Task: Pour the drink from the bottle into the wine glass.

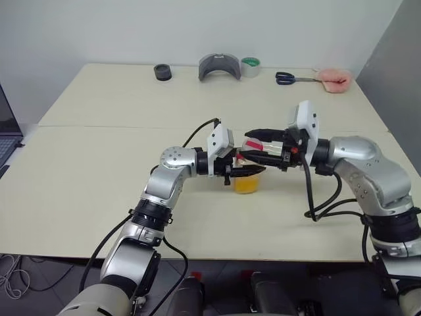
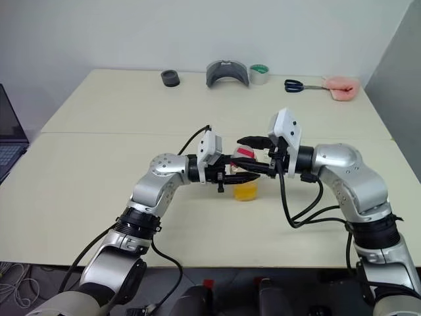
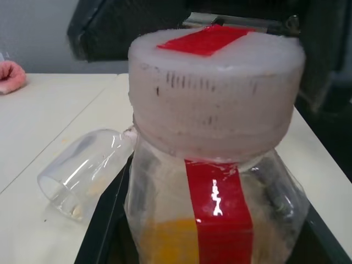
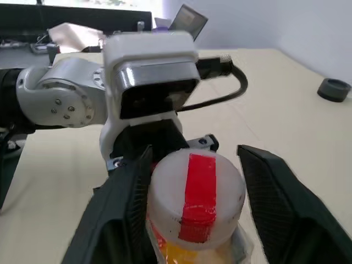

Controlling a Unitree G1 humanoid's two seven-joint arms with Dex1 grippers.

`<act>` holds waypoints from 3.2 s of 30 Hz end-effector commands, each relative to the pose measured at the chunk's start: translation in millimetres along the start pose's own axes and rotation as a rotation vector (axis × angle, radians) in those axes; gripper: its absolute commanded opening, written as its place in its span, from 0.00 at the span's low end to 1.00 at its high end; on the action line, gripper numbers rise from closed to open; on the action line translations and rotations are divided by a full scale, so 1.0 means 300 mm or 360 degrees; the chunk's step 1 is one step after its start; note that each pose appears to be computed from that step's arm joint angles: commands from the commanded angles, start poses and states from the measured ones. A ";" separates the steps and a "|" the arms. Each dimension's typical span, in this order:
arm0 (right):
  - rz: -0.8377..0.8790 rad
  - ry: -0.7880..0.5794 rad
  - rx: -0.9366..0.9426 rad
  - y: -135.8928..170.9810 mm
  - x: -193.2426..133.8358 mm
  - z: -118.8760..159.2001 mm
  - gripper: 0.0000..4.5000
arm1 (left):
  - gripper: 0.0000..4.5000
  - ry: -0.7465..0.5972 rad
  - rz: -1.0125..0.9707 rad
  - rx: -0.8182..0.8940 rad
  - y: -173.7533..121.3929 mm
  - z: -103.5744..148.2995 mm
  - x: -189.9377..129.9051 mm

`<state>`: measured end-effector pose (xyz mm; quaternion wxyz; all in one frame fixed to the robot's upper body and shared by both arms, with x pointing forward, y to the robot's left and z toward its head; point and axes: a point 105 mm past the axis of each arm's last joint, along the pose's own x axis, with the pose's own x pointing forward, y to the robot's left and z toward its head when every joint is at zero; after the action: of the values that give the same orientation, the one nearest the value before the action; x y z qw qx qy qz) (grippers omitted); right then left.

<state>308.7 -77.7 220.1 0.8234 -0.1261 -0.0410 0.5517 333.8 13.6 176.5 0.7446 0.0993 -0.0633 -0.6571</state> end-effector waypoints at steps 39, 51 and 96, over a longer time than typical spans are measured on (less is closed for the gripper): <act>-0.1102 -0.0244 0.0051 0.033 0.034 0.048 0.71 | 0.40 -0.0066 0.0157 0.0062 0.064 0.038 -0.002; -0.0531 -0.0165 -0.0021 0.058 0.060 0.020 0.41 | 0.40 -0.0055 0.0112 0.0067 0.055 0.043 -0.002; -0.1078 -0.0268 0.0044 0.041 0.068 0.052 1.00 | 0.39 -0.0005 0.0187 0.0090 0.083 0.031 -0.028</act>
<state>306.2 -54.3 217.0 0.9592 -0.0493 -0.1101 0.2558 356.1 26.0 173.7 0.7817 0.1036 -0.0500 -0.6130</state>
